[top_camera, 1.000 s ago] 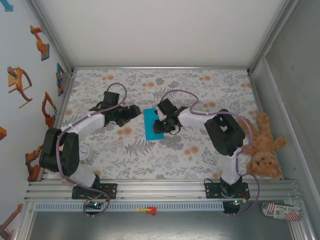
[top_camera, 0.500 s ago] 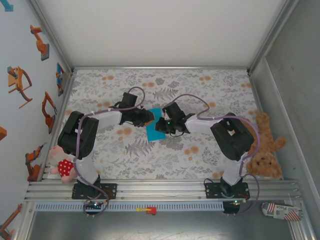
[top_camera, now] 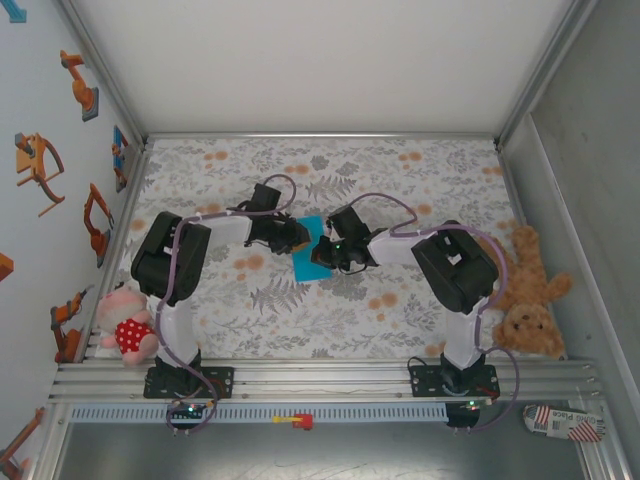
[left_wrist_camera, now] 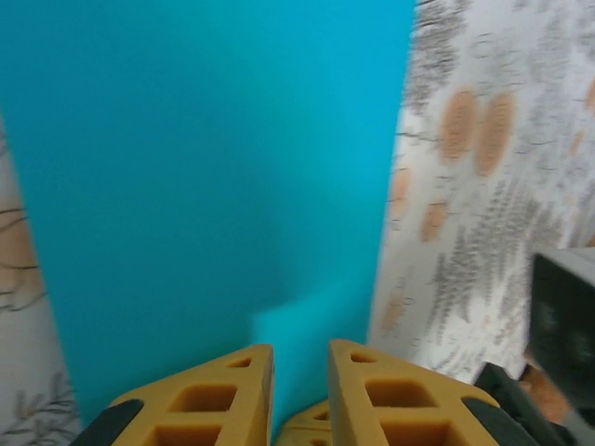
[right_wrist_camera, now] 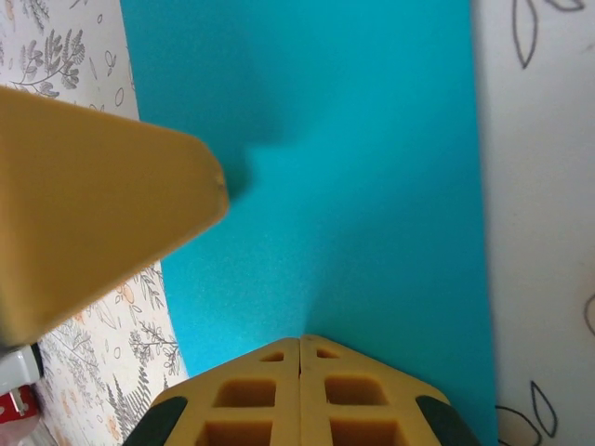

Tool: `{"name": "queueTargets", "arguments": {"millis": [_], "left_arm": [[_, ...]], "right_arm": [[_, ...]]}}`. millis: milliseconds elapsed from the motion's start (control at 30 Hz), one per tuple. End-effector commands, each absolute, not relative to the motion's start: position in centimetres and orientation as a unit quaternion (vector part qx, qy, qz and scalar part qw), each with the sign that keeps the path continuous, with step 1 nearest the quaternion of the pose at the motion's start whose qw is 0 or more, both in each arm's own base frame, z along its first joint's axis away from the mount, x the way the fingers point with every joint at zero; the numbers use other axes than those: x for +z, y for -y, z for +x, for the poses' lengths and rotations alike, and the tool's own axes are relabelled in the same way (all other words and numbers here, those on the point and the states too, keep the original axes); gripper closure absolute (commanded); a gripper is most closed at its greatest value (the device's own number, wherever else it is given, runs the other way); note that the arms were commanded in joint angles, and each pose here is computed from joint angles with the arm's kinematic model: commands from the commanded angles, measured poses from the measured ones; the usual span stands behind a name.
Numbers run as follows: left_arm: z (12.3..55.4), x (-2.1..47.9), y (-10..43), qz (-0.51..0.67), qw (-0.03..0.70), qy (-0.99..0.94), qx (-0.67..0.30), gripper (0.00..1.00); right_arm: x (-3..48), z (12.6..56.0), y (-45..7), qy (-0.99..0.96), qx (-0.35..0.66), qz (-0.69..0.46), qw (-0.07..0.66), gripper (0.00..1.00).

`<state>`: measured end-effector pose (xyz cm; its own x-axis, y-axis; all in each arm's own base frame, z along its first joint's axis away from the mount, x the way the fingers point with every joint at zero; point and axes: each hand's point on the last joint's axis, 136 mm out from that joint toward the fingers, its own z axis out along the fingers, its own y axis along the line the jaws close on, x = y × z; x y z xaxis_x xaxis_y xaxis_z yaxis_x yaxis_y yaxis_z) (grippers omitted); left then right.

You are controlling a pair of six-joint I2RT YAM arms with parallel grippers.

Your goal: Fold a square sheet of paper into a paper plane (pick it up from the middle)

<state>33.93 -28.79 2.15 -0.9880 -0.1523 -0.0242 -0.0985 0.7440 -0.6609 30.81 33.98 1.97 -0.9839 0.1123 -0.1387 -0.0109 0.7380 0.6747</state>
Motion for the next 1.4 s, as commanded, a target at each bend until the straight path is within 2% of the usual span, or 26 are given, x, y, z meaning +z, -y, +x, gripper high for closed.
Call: {"name": "queueTargets", "arguments": {"millis": [0,233,567,833,1167,1367], "left_arm": [[33.3,0.5,28.0,-0.065,0.023,-0.947,-0.313,0.78],[32.7,-1.3,26.5,-0.077,0.01,-0.96,-0.27,0.79],[32.3,-1.8,26.3,-0.079,0.003,-0.962,-0.261,0.79],[32.5,-1.1,26.6,-0.073,0.007,-0.96,-0.271,0.79],[32.9,0.3,27.2,-0.065,0.013,-0.956,-0.284,0.79],[33.5,3.1,27.6,-0.054,0.044,-0.949,-0.306,0.78]], "right_arm": [[1.2,30.4,-33.5,-0.927,0.366,0.037,0.072,0.95],[1.1,29.5,-32.0,-0.923,0.376,0.05,0.067,0.95],[0.4,26.1,-28.4,-0.927,0.361,0.076,0.063,0.94],[5.7,29.2,-30.7,-0.913,0.389,0.023,0.122,0.93],[3.5,32.4,-31.8,-0.927,0.353,0.03,0.121,0.9],[1.1,32.1,-31.2,-0.939,0.326,0.048,0.1,0.89]]}}
